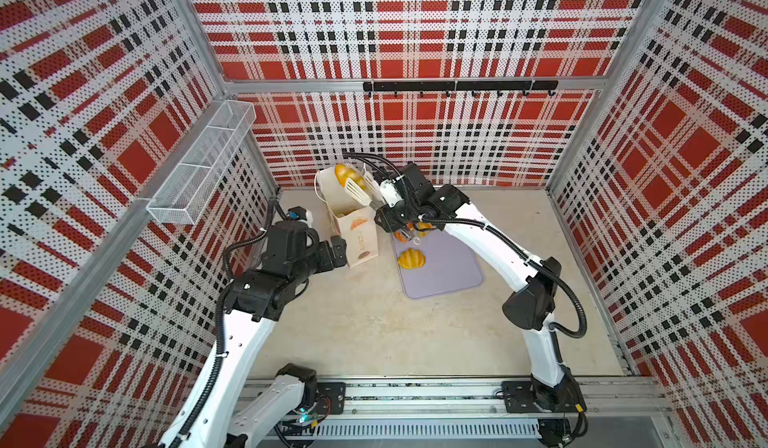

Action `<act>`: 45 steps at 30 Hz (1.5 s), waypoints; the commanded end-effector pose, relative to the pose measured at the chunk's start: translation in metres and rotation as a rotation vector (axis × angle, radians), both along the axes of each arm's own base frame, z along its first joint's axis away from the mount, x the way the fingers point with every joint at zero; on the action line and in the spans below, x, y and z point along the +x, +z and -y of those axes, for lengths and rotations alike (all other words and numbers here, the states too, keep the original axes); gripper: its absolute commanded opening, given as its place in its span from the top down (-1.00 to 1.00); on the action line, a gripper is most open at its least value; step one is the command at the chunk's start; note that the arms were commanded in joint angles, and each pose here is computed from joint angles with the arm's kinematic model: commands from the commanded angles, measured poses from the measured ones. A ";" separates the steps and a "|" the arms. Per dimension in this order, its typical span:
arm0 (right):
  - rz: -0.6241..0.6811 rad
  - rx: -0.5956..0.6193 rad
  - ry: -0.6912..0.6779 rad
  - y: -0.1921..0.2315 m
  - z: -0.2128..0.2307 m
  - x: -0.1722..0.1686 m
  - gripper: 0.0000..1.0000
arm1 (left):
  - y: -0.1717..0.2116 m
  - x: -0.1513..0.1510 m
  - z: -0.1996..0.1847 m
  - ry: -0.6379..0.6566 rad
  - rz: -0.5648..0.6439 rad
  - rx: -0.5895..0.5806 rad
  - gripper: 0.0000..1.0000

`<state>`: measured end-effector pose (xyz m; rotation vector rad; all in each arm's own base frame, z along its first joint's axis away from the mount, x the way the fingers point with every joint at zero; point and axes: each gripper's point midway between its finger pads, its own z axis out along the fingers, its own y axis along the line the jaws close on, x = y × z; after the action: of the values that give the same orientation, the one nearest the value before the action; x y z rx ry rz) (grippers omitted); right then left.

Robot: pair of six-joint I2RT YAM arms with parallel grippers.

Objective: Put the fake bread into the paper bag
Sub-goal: 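Open the tongs with right gripper to drop the orange bun into the bag, then move the empty tongs with right gripper back over the tray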

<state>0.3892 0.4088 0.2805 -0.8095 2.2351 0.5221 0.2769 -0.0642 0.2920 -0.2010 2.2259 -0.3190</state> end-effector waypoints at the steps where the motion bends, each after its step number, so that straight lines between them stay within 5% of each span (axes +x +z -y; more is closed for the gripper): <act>1: 0.079 0.066 -0.012 0.034 0.000 0.011 -0.11 | 0.003 0.000 -0.006 0.033 0.021 -0.003 -0.99; 14: 0.118 0.072 -0.011 0.055 0.019 -0.004 -0.16 | -0.020 -0.013 -0.003 0.051 0.002 -0.018 -0.99; 23: 0.138 0.028 -0.067 0.053 0.049 -0.016 -0.16 | -0.052 -0.026 0.050 -0.135 -0.029 0.034 -0.99; 34: 0.120 -0.011 -0.173 0.034 0.096 -0.025 -0.15 | -0.069 -0.024 0.099 -0.225 -0.034 0.075 -0.99; 45: 0.025 -0.081 -0.262 -0.016 0.143 -0.033 -0.15 | -0.108 -0.027 0.104 -0.210 -0.132 0.086 -0.99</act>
<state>0.3511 0.2725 0.2445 -0.6155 2.3753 0.2691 0.2479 -0.1692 0.1920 0.1060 2.3837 -0.3346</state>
